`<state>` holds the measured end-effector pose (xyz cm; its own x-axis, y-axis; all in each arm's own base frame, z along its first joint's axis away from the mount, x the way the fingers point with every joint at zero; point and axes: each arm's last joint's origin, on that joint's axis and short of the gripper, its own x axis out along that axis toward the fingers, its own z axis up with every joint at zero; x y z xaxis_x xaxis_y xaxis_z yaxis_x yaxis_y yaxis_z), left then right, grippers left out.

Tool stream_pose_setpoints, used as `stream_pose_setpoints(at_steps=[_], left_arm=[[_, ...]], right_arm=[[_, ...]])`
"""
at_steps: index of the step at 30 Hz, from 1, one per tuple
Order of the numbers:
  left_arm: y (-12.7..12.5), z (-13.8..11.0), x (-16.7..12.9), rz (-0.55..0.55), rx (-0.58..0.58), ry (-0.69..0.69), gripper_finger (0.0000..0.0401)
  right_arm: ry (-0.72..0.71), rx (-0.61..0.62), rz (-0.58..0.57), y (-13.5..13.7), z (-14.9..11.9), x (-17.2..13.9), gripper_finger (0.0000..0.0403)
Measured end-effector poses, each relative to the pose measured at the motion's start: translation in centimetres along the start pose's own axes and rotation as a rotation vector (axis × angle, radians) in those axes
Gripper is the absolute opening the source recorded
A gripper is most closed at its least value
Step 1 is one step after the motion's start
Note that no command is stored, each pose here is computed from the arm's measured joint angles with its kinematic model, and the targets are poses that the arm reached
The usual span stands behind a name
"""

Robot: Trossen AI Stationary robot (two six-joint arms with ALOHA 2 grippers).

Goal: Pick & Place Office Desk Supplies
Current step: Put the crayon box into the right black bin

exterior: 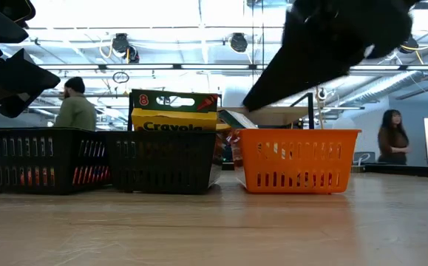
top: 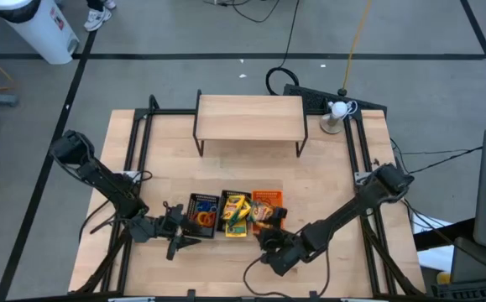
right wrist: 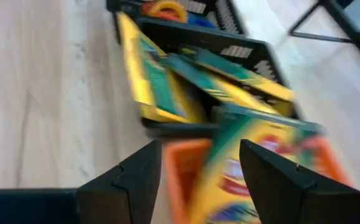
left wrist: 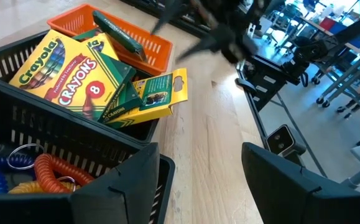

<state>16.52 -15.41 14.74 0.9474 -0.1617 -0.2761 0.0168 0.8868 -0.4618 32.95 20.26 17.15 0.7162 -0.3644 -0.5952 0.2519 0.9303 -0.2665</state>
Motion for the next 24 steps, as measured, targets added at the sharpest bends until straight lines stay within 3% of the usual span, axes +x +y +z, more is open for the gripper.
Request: stream_pose_setpoints(at_steps=[9,16,24], left_arm=[[0.0,0.0,0.0,-0.001,0.037,0.001,0.0230],[0.0,0.0,0.0,0.002,0.056,-0.001,0.0230],[0.0,0.0,0.0,0.002,0.102,-0.001,0.0230]], right_arm=[[0.096,-0.060,-0.053,-7.2,2.7,-5.5,0.0208],[0.164,0.006,0.294,-14.6,3.3,-3.1,0.0208],[0.075,0.160,0.657,-22.1,1.7,0.9,0.0208]])
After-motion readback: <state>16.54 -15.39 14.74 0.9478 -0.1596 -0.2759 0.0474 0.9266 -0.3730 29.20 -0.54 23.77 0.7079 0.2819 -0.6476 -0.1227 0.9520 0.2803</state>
